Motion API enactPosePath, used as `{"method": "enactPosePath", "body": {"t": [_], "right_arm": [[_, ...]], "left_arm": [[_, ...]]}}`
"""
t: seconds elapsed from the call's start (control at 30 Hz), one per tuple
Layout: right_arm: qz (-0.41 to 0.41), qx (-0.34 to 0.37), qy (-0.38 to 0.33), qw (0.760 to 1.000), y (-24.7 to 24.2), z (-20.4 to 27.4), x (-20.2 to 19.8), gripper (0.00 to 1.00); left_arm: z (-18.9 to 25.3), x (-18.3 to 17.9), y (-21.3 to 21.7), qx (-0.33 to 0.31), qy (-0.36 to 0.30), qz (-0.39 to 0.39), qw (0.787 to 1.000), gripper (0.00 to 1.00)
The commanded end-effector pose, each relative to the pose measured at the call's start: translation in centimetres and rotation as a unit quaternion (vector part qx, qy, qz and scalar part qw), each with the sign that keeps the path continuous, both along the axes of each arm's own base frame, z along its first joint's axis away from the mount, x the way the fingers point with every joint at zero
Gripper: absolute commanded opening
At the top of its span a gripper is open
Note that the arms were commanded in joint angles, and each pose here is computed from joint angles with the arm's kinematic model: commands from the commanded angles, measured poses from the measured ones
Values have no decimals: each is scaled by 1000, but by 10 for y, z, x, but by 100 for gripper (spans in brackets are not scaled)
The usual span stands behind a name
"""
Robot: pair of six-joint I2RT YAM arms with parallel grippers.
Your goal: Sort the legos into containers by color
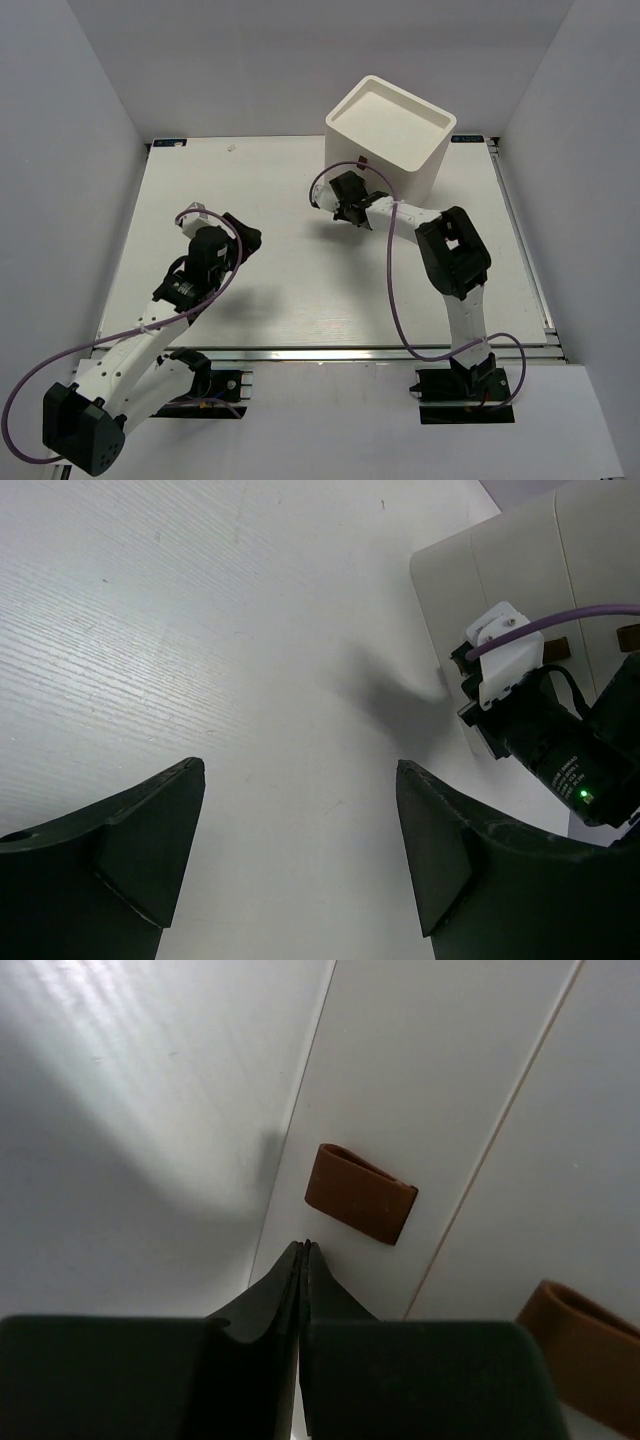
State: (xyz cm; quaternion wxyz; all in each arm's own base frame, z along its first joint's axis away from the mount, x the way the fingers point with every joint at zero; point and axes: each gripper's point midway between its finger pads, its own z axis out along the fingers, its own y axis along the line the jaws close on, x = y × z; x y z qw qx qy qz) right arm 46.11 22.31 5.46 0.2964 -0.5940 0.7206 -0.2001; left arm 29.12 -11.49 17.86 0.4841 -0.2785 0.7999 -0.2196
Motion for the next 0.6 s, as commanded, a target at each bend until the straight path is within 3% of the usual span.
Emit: {"method": "enactPosePath", "body": {"t": [0.0, 0.23, 0.33, 0.37, 0.4, 0.5, 0.57], "right_arm": [[-42, -20, -68, 997, -10, 18, 31, 0], [-21, 4, -28, 999, -4, 26, 20, 0], [63, 126, 116, 983, 44, 65, -34, 0], [81, 167, 147, 972, 53, 80, -47, 11], [102, 229, 190, 949, 73, 93, -69, 40], [97, 327, 210, 916, 85, 139, -96, 89], [81, 362, 215, 903, 90, 149, -102, 89]], "left_arm": [[6, 2, 1, 4, -6, 4, 1000, 87], [11, 3, -2, 7, -17, -8, 1000, 89], [21, 4, -10, 9, -45, -40, 998, 92], [27, 6, -13, 11, -62, -50, 997, 94], [28, 6, -15, 12, -68, -57, 996, 97], [38, 7, -24, 16, -93, -92, 991, 98], [41, 7, -33, 20, -99, -119, 988, 98]]}}
